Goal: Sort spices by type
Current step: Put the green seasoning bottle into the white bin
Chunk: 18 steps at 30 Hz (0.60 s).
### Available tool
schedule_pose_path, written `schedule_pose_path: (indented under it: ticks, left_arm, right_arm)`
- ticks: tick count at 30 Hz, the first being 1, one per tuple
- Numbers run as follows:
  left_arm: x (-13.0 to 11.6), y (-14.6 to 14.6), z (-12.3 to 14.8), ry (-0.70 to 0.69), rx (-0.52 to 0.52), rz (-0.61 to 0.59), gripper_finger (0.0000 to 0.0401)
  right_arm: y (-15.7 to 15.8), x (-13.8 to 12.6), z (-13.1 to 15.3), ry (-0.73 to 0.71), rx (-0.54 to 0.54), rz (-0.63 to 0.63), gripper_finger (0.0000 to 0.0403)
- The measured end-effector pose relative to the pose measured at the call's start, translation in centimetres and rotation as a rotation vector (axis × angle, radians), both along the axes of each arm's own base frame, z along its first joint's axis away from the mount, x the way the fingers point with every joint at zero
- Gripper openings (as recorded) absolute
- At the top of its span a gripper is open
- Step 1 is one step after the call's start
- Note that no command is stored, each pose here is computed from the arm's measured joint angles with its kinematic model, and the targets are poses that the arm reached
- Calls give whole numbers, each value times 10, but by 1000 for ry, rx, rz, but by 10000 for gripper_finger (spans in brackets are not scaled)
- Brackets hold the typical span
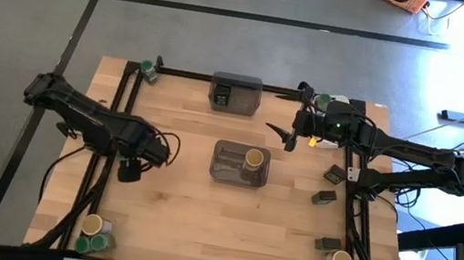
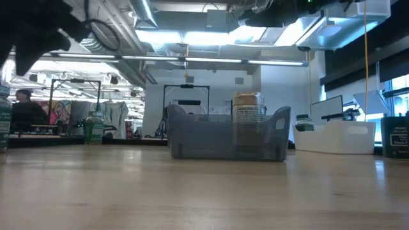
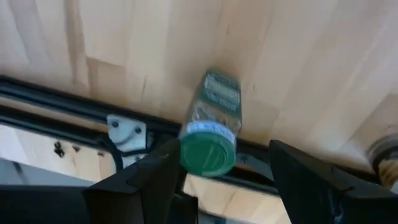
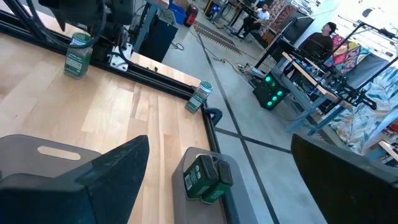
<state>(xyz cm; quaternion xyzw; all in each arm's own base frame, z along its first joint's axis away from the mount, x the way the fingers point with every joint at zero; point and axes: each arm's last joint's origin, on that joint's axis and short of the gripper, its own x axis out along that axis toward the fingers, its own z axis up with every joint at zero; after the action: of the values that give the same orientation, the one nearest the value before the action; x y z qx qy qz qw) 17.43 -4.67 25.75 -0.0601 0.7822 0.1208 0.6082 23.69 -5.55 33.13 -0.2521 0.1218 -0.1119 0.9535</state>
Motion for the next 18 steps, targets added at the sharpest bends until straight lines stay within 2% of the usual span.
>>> schedule_pose_path:
  ticks: [18]
  left_arm:
    - [-18,-1,-33,129,47,-27,241]
  right_arm:
    - [0,0,-1,6,1,0,390]
